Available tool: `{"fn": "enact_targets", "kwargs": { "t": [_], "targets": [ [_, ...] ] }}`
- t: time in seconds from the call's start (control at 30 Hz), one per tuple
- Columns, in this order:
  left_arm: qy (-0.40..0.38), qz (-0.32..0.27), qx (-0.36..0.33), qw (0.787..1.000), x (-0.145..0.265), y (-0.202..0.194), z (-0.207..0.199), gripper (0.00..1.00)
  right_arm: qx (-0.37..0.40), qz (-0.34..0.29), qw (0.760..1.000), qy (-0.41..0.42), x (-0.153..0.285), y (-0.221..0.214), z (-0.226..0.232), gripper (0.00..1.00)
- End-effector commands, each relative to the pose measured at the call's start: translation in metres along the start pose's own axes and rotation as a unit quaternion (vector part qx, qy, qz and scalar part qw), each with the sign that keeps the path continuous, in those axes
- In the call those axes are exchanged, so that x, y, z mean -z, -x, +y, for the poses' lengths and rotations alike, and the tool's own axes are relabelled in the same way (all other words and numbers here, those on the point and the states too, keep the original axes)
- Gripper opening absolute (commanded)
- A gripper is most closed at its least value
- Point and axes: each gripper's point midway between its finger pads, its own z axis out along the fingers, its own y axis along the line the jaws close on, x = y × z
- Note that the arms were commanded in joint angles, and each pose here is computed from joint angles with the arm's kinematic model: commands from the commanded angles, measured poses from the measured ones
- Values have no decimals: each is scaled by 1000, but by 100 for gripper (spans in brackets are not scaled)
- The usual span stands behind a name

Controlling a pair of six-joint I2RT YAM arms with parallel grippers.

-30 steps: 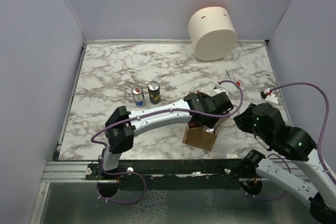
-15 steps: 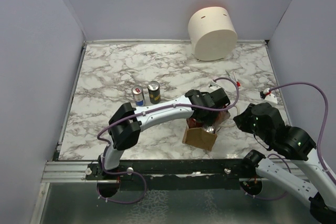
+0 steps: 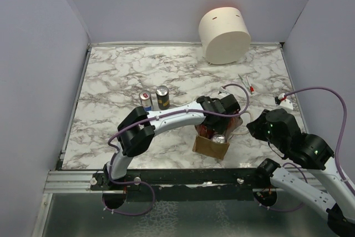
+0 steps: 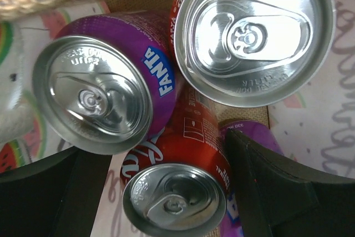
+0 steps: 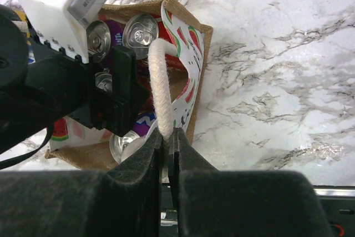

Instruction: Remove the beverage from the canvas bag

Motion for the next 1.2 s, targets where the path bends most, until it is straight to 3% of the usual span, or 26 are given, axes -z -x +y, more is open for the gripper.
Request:
{"fn": "enact_targets", "kwargs": {
  "t": [0.0, 0.2, 0.33, 0.73, 1.17],
  "targets": [
    [-1, 51, -17, 999, -15, -31, -1, 84, 3, -1, 1000, 2, -2, -1, 0, 7],
    [12, 59, -28, 998, -26, -41, 5, 83, 3, -2, 1000, 2, -2, -1, 0, 6],
    [15, 49, -33, 998, -23, -33, 6, 76, 3, -2, 1000, 2, -2, -1, 0, 6],
    [-1, 16, -34, 999, 8, -1, 0, 36, 7, 3, 1000, -2, -4, -3, 0, 6],
    [-40, -53, -22, 998, 73, 48, -6, 5, 7, 5, 1000, -6, -5, -3, -1, 6]
  ]
}}
